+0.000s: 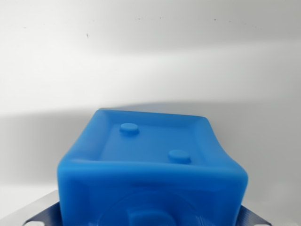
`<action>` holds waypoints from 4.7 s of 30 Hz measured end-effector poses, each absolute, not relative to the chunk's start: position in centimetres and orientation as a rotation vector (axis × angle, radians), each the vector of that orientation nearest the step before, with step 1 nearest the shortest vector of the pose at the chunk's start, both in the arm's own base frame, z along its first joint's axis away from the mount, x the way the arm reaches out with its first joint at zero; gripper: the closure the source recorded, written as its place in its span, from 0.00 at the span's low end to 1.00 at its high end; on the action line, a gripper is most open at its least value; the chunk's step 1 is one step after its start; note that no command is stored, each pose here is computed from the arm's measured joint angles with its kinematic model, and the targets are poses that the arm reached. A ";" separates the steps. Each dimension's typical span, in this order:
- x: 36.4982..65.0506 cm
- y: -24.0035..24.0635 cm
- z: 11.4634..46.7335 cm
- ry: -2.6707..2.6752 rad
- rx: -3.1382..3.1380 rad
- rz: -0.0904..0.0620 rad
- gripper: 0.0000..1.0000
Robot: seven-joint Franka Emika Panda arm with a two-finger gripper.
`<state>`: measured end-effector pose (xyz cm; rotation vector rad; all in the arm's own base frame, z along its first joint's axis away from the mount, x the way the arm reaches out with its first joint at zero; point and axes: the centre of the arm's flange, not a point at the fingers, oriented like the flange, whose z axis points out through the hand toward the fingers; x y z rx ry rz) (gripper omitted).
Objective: Stack cube
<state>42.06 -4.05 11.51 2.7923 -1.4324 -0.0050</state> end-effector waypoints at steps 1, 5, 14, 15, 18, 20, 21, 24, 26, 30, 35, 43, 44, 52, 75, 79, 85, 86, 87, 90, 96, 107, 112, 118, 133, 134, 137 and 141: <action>42.1 -4.0 11.5 -1.432 2.792 -0.005 1.00; 42.1 -4.0 11.6 -1.432 2.793 -0.005 1.00; 42.1 -4.0 12.6 -1.433 2.794 0.000 1.00; 42.1 -4.0 12.7 -1.433 2.794 0.000 1.00; 42.1 -4.0 13.1 -1.433 2.794 -0.001 1.00; 42.1 -4.0 13.5 -1.434 2.794 -0.001 1.00; 42.1 -4.0 13.7 -1.434 2.794 -0.001 1.00; 42.2 -4.0 14.3 -1.434 2.795 0.001 1.00; 42.2 -4.0 14.6 -1.434 2.795 0.000 1.00; 42.2 -4.1 15.7 -1.436 2.795 0.002 1.00; 42.2 -4.1 16.9 -1.436 2.796 0.003 1.00; 42.2 -4.1 19.3 -1.436 2.797 0.004 1.00; 42.2 -4.1 19.6 -1.436 2.797 0.004 1.00; 42.2 -4.0 22.1 -1.437 2.798 0.007 1.00; 45.9 -5.2 22.2 -1.354 2.836 0.003 1.00; 46.7 -5.4 22.3 -1.338 2.844 0.005 1.00; 47.8 -5.8 22.4 -1.312 2.855 0.005 1.00; 48.0 -5.9 22.4 -1.307 2.857 0.005 1.00; 48.1 -6.0 22.4 -1.302 2.859 0.004 1.00; 48.8 -6.2 22.4 -1.289 2.865 0.005 1.00; 49.9 -6.5 22.4 -1.261 2.877 0.006 1.00; 52.1 -7.2 22.5 -1.211 2.898 0.006 1.00; 53.0 -7.6 22.6 -1.189 2.907 0.006 1.00; 54.1 -7.9 22.6 -1.164 2.916 0.005 1.00; 56.9 -8.8 22.8 -1.099 2.941 0.005 1.00; 57.1 -8.9 22.8 -1.093 2.943 0.006 1.00; 57.6 -9.1 22.8 -1.082 2.947 0.006 1.00; 58.3 -9.3 22.8 -1.065 2.953 0.007 1.00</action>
